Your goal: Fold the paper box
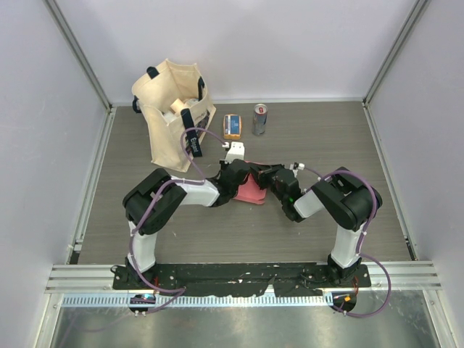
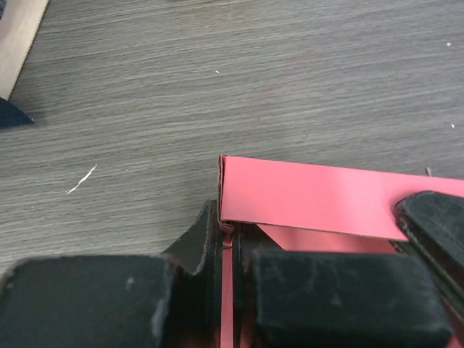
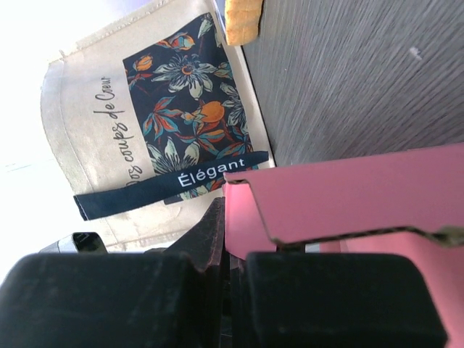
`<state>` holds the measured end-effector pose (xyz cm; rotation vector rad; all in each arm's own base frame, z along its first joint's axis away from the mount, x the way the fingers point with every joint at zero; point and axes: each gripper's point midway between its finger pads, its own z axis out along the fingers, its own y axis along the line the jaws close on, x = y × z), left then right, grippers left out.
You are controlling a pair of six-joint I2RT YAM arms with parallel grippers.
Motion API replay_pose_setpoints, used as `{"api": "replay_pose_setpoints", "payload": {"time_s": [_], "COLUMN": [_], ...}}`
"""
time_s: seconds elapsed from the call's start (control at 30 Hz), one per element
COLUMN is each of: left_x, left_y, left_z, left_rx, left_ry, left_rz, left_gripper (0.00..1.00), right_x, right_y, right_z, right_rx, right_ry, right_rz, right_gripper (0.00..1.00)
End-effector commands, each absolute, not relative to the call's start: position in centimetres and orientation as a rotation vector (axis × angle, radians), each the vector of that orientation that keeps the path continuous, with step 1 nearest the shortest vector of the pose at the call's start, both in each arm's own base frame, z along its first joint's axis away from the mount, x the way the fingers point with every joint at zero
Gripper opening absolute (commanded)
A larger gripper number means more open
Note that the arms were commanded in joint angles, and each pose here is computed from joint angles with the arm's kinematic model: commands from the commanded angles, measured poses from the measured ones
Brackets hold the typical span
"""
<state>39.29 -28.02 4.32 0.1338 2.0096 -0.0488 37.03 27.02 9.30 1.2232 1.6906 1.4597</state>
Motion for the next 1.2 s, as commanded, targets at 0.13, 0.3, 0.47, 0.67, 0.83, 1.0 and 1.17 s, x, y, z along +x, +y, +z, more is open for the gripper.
{"api": "replay_pose_setpoints", "payload": {"time_s": [0.13, 0.3, 0.47, 0.67, 0.83, 1.0, 1.17], "left_x": [38.8, 38.5, 38.3, 37.6, 35.1, 34.0, 33.2], "left_y": [-23.2, -23.5, -25.6, -25.7, -24.6, -23.9, -24.4], "left_z": [3.0, 3.7, 3.7, 3.6, 5.1, 8.6, 10.3], "left_rx": [0.063, 0.090, 0.163, 0.138, 0.079, 0.050, 0.134], "left_ry": [2.041, 2.027, 2.009, 2.030, 2.010, 1.957, 1.930], "left_rz": [0.240, 0.182, 0.030, -0.032, -0.223, -0.415, -0.535], "left_gripper": [0.00, 0.00, 0.00, 0.30, 0.56, 0.58, 0.59], "right_x": [36.5, 36.7, 36.5, 36.5, 36.5, 36.2, 35.8], "right_y": [27.5, 27.8, 27.8, 27.8, 27.4, 27.7, 27.9], "right_z": [9.5, 10.0, 9.7, 9.3, 9.5, 9.6, 9.5], "right_rx": [1.222, 1.201, 1.172, 1.168, 1.155, 1.136, 1.126], "right_ry": [1.695, 1.686, 1.705, 1.687, 1.674, 1.718, 1.757], "right_rz": [1.459, 1.479, 1.463, 1.476, 1.465, 1.445, 1.441], "right_gripper": [0.02, 0.02, 0.02, 0.02, 0.02, 0.06, 0.11]}}
